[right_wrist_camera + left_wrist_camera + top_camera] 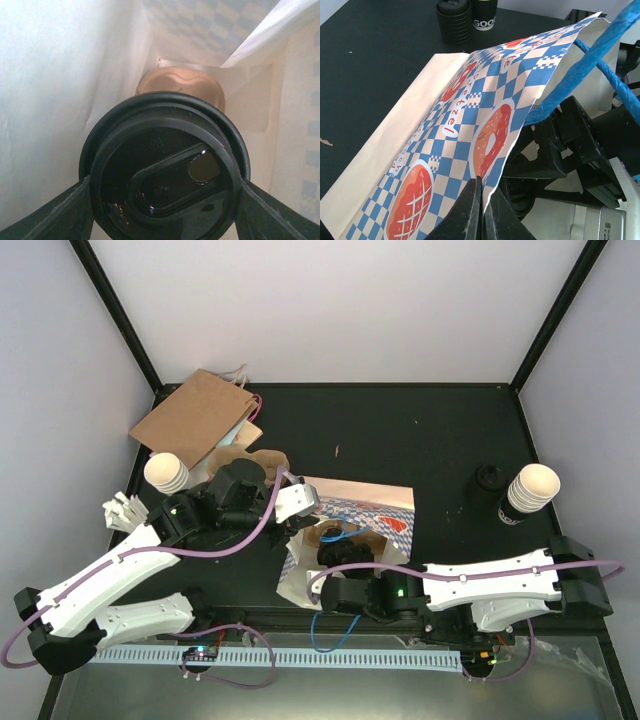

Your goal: Pack the takeout coffee

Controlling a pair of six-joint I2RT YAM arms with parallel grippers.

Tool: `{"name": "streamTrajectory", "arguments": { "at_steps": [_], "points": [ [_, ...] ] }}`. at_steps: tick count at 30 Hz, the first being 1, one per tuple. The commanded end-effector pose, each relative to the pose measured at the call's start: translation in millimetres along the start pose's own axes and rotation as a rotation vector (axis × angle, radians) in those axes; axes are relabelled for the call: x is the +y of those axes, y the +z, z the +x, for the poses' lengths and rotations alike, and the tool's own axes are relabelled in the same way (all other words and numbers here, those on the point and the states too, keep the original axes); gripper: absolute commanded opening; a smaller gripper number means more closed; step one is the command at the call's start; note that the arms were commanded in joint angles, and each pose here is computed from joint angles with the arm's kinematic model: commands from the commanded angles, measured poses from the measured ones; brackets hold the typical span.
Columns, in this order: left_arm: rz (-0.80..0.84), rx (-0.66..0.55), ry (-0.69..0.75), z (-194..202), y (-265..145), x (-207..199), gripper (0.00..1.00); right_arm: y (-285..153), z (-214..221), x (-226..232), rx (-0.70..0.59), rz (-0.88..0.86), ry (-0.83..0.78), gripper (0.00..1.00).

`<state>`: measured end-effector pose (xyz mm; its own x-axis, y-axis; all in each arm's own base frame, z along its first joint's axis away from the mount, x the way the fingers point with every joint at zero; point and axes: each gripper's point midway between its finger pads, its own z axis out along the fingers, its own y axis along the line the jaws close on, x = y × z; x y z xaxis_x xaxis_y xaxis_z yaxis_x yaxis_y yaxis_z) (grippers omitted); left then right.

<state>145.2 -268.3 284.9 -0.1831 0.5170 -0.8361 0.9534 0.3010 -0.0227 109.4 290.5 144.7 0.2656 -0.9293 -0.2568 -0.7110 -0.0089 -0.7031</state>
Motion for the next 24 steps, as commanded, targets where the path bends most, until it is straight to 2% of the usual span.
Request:
{"name": "streamTrajectory", "arguments": {
  "at_steps": [1,24],
  "points": [
    [0.041,-0.024,0.002,-12.3,-7.7,-8.9,0.02,-6.7,-21.4,-21.9,-0.075,0.065,0.055,0.60],
    [0.062,-0.023,-0.022,-11.3,-8.3,-12.9,0.02,30.5,-14.3,-22.3,-0.006,0.061,0.067,0.60]
  ]
}}
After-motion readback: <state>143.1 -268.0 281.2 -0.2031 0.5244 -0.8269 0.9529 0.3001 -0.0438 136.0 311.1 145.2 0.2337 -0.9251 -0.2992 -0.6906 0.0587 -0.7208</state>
